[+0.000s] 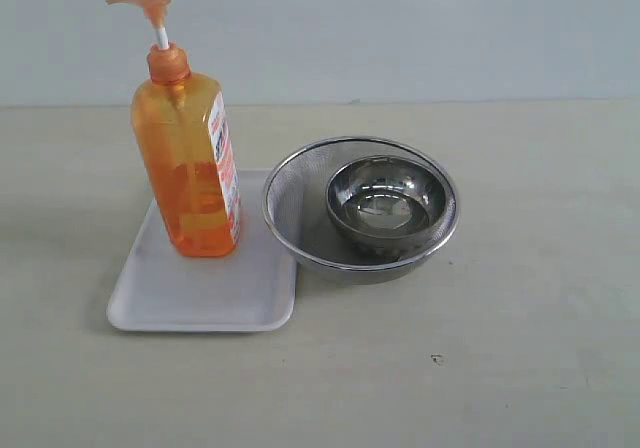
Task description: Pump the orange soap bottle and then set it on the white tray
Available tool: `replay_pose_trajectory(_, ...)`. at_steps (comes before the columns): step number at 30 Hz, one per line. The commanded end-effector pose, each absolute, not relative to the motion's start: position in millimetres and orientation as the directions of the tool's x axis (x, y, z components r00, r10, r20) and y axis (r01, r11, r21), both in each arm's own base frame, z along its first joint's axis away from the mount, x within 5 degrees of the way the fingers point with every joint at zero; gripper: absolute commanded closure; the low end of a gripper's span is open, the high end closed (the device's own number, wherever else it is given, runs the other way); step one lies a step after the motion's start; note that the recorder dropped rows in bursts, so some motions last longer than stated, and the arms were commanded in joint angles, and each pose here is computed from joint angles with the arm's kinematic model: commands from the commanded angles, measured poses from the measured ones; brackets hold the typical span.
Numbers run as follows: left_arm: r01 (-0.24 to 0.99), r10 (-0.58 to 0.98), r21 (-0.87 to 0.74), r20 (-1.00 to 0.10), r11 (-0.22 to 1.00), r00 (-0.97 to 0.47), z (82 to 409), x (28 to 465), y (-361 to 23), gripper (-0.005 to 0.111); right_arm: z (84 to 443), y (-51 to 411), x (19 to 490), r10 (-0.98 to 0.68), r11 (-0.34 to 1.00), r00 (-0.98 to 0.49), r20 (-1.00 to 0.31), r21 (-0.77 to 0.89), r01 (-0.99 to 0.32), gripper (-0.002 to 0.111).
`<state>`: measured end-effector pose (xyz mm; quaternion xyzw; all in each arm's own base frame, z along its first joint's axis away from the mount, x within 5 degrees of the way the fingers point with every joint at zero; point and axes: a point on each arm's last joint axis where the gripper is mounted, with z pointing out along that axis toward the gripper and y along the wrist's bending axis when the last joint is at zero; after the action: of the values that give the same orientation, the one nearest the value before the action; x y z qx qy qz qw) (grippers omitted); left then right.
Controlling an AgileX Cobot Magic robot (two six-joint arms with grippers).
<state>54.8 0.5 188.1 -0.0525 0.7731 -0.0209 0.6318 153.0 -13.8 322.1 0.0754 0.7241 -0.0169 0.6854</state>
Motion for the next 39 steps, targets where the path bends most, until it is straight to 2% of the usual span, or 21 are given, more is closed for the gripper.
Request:
replay_pose_trajectory(1,-0.05,-0.119,-0.111,-0.973,0.993,-0.197,187,55,0,0.102,302,-14,133,0.068,0.988,-0.047,-0.997,0.061,0.144,0.108)
replay_pose_trajectory(18,-0.05,-0.119,-0.111,-0.973,0.993,-0.197,187,55,0,0.102,205,-12,79,0.069,0.988,-0.095,-0.993,0.055,0.143,0.108)
replay_pose_trajectory(21,-0.05,-0.119,-0.111,-0.973,0.993,-0.197,187,55,0,0.102,205,-7,71,0.069,0.994,-0.052,-0.996,0.064,0.085,0.108)
replay_pose_trajectory(25,-0.05,-0.119,-0.111,-0.973,0.993,-0.197,187,55,0,0.102,208,5,57,-0.094,0.995,0.027,-0.995,-0.095,-0.035,0.108)
replay_pose_trajectory(29,-0.05,-0.119,-0.111,-0.973,0.993,-0.197,187,55,0,0.102,205,9,56,-0.111,0.99,0.01,-0.994,-0.112,-0.087,0.108)
replay_pose_trajectory(39,-0.05,-0.12,-0.112,-0.973,0.992,-0.196,187,55,0,0.102,205,9,56,-0.046,0.995,0.005,-0.999,-0.046,-0.087,0.108)
